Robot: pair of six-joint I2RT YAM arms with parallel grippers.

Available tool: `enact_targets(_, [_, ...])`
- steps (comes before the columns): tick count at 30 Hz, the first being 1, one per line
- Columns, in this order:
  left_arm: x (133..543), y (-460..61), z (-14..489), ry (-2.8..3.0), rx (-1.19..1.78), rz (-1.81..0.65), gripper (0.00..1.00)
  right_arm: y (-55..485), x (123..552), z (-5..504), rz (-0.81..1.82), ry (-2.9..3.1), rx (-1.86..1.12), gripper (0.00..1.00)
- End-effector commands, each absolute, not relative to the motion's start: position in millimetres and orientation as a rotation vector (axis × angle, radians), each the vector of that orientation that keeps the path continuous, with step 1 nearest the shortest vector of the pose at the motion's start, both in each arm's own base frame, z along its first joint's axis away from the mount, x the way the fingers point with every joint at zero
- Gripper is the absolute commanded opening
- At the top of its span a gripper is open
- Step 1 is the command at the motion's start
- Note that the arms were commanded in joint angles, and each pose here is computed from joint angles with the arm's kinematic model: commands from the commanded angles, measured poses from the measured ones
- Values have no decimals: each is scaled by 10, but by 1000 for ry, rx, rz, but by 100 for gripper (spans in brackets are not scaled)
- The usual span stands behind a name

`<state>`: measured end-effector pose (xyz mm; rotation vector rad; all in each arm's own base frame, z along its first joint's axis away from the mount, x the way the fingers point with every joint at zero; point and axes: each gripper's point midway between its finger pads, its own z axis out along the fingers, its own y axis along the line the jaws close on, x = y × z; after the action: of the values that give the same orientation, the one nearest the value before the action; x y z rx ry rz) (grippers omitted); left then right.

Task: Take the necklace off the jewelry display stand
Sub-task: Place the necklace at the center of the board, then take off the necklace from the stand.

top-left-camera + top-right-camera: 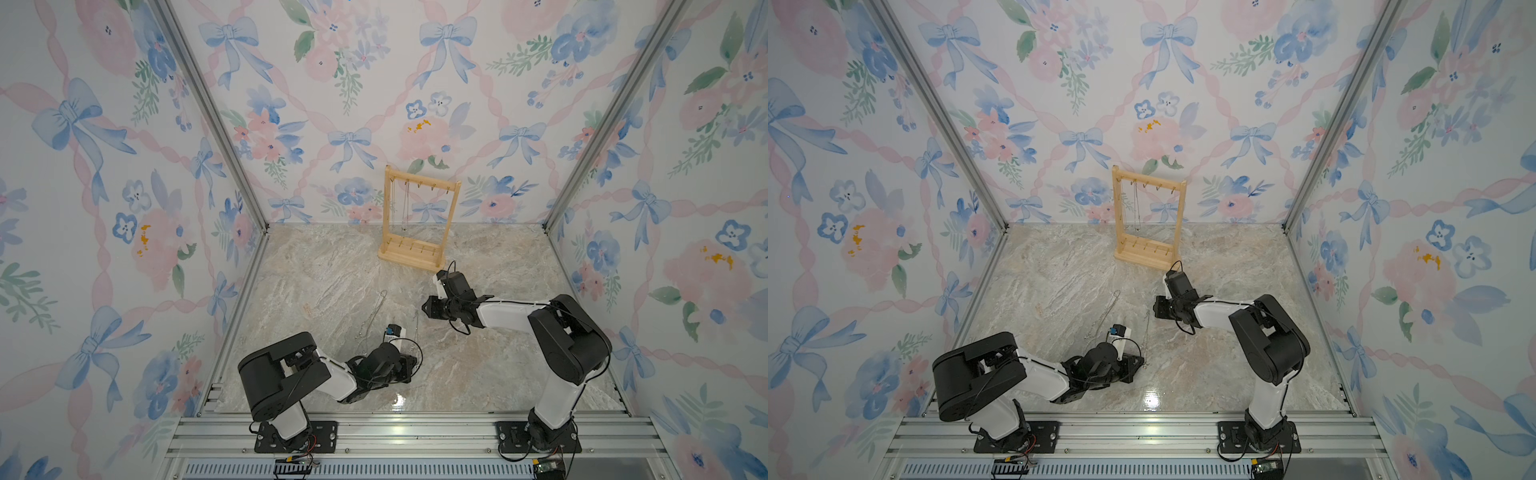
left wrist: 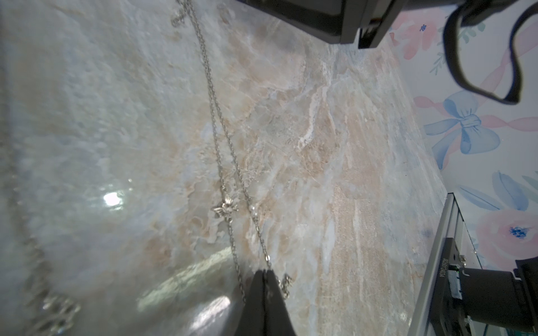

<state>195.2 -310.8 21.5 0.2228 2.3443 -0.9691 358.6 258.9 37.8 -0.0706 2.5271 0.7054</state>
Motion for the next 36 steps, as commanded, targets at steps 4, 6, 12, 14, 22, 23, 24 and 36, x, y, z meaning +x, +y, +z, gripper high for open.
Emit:
enact_targets(4, [2096, -3254, 514, 2275, 271, -940, 11, 2498, 3612, 763, 739, 2349, -88, 26])
enact_targets(6, [2163, -3318, 673, 2236, 286, -936, 14, 2439, 3600, 918, 745, 2285, -86, 26])
enact_targets(12, [2403, -3404, 1268, 2083, 325, -901, 32, 2048, 3528, 1339, 765, 2076, 3, 35])
enact_targets(14, [2493, -3401, 1491, 2026, 337, -883, 44, 1855, 3489, 1498, 770, 1987, 59, 42])
enact_targets(22, [2924, -3223, 2367, 1807, 272, -794, 92, 1286, 3227, 2073, 762, 1688, 162, 54])
enact_targets(23, [2975, -3190, 2453, 1785, 259, -779, 96, 1260, 3204, 2113, 759, 1670, 164, 55])
enact_targets(24, [3034, -3153, 2533, 1765, 245, -759, 98, 1235, 3183, 2155, 760, 1652, 166, 56])
enact_targets(36, [3774, -2702, 3308, 1603, 48, -615, 98, 1411, 3094, 2412, 825, 1602, 26, 53])
